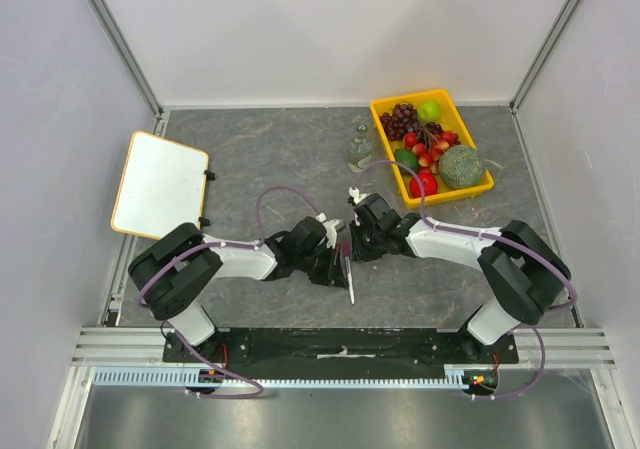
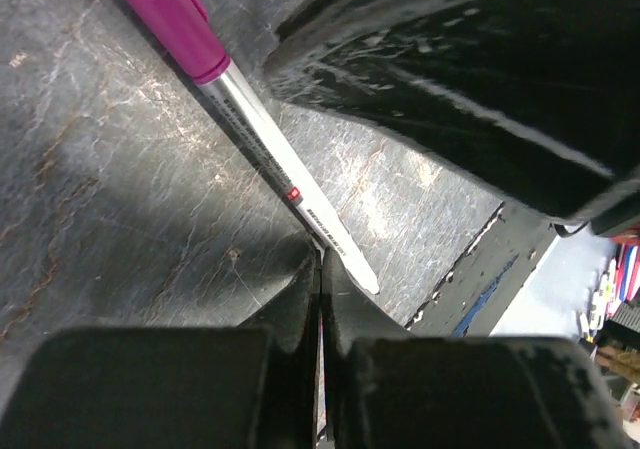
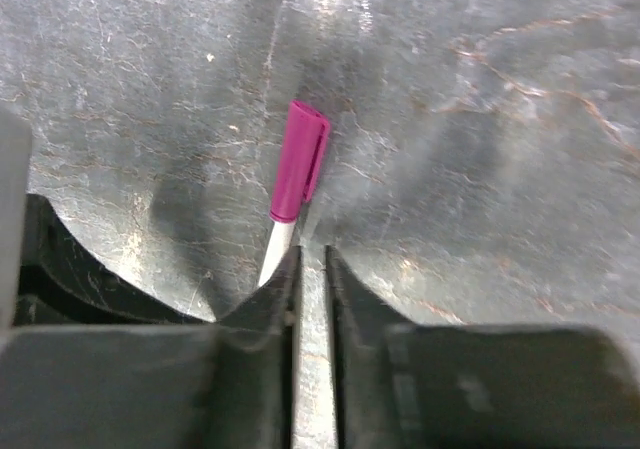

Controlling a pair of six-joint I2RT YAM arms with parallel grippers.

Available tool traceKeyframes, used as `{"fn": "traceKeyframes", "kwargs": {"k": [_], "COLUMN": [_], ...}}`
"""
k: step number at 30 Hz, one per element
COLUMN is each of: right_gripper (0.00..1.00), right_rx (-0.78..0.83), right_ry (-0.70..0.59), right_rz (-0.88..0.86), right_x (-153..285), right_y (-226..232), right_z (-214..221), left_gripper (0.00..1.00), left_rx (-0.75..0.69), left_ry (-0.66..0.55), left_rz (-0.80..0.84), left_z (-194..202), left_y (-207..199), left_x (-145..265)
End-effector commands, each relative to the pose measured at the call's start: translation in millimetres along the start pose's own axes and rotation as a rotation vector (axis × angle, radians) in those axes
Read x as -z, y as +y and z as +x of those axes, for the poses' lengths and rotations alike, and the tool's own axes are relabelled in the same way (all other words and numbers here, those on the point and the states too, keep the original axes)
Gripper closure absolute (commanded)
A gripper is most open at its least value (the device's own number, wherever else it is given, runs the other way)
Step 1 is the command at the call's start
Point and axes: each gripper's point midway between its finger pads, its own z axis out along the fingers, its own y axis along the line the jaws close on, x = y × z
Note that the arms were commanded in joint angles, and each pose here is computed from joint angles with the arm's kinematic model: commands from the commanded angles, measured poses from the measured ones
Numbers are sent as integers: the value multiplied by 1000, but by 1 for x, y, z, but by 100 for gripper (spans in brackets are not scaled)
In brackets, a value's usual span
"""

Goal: Write a sentence on the whiteboard
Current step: Pick up the whiteboard marker at the center of the board.

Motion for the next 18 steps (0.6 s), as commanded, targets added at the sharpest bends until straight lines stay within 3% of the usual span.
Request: {"fn": "traceKeyframes", "kwargs": {"k": [1, 6, 9, 12, 13, 18], "right_gripper": [74, 40, 28, 27, 27, 41], "right_rx": [7, 42, 60, 86, 94, 138], "right_ry": [-83, -88, -66, -32, -20, 40], "right_rz": [53, 31, 2, 16, 22, 33], "right_x": [27, 44, 44, 39, 36, 21], "right_y": [-5, -2, 4, 9, 11, 25], "right_z": [-19, -17, -9, 1, 5, 22], "left_gripper": [96, 85, 59, 32, 27, 23], "left_rx": [52, 48, 50, 52, 49, 13], "left_ry": [-24, -100, -185, -271, -293, -370], "left_rz": [-138, -229, -261, -286, -284, -280], "left_z": [6, -2, -14, -26, -30, -48], "left_y": [25, 28, 23, 17, 13, -6], "left_x": [7, 39, 66, 95, 104, 138]}}
